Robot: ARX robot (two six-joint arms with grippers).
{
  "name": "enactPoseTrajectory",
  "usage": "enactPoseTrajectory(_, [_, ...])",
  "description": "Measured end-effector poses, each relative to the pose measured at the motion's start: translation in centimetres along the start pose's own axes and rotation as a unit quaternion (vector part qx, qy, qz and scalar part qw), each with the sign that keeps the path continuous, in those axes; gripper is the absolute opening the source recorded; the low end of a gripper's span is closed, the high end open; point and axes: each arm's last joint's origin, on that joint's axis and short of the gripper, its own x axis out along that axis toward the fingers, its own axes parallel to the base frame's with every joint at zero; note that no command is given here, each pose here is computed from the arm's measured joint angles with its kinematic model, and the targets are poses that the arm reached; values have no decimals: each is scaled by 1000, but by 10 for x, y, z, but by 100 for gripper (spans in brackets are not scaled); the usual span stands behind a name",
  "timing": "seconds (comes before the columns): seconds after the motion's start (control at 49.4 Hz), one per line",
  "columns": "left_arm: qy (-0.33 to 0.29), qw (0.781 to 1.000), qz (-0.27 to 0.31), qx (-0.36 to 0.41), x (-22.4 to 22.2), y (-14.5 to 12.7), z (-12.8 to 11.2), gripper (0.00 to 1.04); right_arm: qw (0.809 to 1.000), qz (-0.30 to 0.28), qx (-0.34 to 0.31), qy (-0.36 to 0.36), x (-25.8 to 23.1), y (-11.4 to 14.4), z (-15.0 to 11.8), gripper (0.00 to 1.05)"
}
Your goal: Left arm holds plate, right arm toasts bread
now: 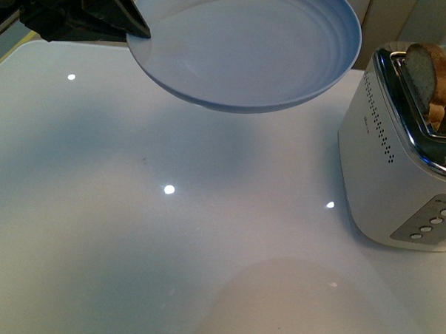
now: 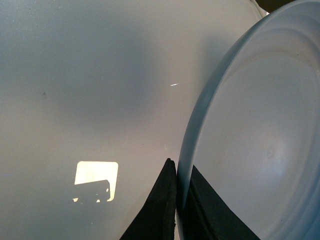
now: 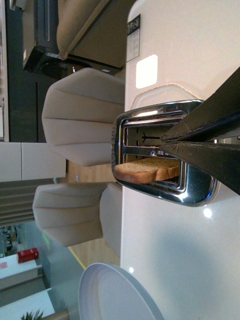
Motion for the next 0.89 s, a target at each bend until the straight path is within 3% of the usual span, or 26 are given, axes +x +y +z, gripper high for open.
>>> enactPoseTrajectory(0.425, [2, 1000, -2, 4, 1, -3, -2, 3, 1000, 0, -1, 3, -12, 0, -3, 2])
enactPoseTrajectory(0.891, [0, 1000, -4, 6, 1, -3, -1, 3, 1000, 0, -1, 2, -12, 0, -3, 93])
